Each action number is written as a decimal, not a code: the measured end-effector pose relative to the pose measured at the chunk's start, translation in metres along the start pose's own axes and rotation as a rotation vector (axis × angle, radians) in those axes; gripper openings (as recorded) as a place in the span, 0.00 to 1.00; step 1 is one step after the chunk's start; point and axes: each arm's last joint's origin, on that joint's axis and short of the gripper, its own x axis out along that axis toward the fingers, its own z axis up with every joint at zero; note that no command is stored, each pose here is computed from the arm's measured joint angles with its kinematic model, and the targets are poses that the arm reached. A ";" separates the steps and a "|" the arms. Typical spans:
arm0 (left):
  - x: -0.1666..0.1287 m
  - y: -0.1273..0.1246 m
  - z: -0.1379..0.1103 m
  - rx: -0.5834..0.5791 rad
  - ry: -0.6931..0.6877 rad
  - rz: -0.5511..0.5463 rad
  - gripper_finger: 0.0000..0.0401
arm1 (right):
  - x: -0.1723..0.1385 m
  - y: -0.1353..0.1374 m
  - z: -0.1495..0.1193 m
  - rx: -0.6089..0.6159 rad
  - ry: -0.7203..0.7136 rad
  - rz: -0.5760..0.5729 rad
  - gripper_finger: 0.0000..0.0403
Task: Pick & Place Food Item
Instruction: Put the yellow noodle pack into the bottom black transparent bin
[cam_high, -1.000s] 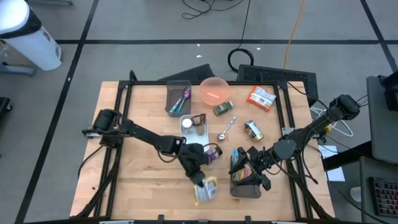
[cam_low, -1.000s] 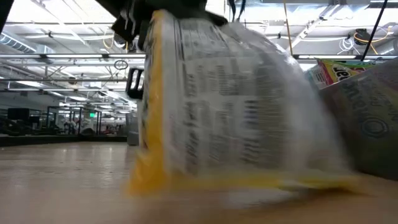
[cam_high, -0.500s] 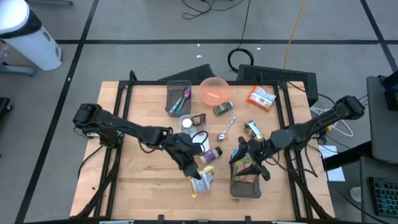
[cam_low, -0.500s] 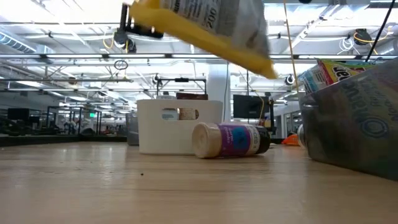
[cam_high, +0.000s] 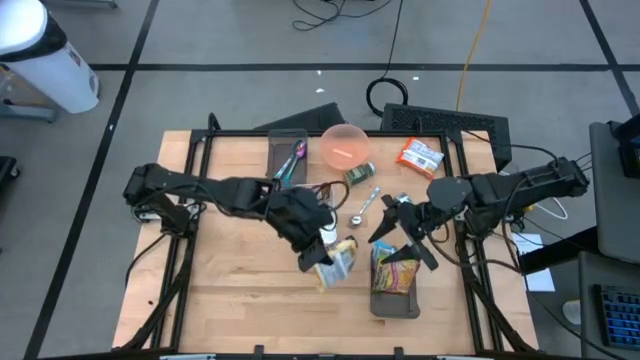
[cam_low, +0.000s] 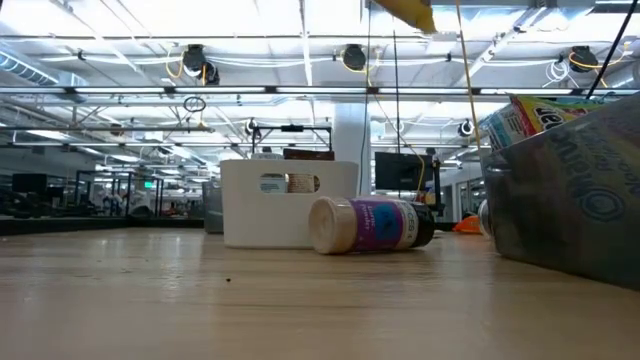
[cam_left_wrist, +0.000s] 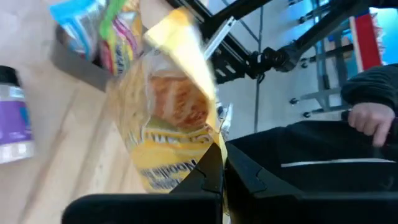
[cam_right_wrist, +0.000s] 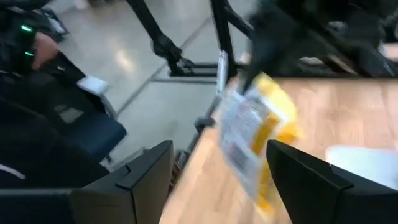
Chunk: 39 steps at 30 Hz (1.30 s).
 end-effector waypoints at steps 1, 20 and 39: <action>-0.004 -0.001 0.002 0.004 0.002 0.009 0.00 | 0.001 0.000 0.004 -0.015 -0.015 0.010 0.62; -0.015 -0.006 0.006 -0.030 0.024 0.016 0.00 | 0.047 -0.030 0.033 -0.098 0.047 0.052 0.62; -0.012 -0.011 0.002 0.056 -0.032 0.066 0.00 | 0.070 -0.062 0.032 -0.007 0.063 0.088 0.62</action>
